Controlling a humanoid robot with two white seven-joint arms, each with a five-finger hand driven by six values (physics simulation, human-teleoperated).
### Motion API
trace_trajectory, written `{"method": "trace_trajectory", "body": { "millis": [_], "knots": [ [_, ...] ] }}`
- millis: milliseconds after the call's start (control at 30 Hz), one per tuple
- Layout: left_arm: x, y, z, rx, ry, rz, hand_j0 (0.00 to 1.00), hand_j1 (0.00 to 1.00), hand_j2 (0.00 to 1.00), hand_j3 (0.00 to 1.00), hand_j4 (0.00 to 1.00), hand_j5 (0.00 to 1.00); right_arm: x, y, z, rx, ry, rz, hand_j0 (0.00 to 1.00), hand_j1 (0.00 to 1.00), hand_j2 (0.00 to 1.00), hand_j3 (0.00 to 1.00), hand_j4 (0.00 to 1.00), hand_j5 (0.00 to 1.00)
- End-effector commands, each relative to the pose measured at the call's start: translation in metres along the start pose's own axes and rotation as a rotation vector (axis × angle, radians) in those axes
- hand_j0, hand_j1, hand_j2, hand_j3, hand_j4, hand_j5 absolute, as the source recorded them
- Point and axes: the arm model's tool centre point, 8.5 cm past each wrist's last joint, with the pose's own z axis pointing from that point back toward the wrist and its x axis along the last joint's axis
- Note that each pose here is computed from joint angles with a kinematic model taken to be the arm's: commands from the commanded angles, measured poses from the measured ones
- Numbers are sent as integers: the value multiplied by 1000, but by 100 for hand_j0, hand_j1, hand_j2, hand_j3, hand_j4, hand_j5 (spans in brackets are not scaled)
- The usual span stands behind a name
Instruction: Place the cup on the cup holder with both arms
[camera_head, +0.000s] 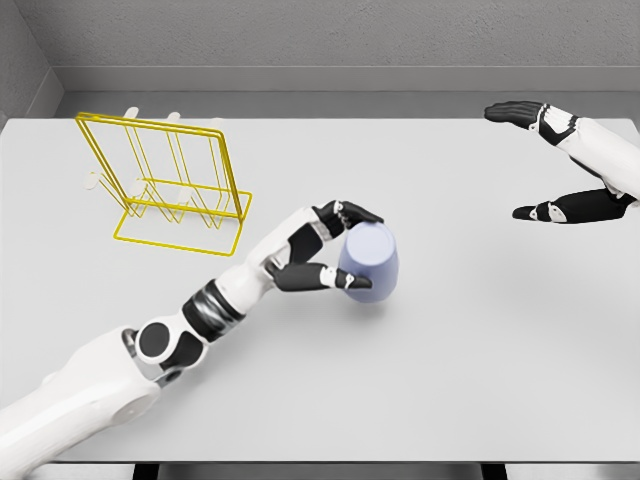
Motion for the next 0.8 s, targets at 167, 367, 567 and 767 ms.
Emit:
{"method": "trace_trajectory", "body": {
  "millis": [167,367,567,767],
  "knots": [
    [23,13,5,15,-37,-30,59,59,59,59,59,59,0,-1,0,-4,0,-6,100,100,100,100,100,100],
    [35,18,7,21,-59,-43,59,59,59,59,59,59,0,-1,0,-5,-1,-7,100,100,100,100,100,100],
    [46,25,10,26,-74,-64,59,59,59,59,59,59,2,1,-2,-9,-11,-11,100,100,100,100,100,100],
    [56,33,17,40,-80,-87,59,59,59,59,59,59,1,0,-1,-10,-5,-11,100,100,100,100,100,100]
  ]
}}
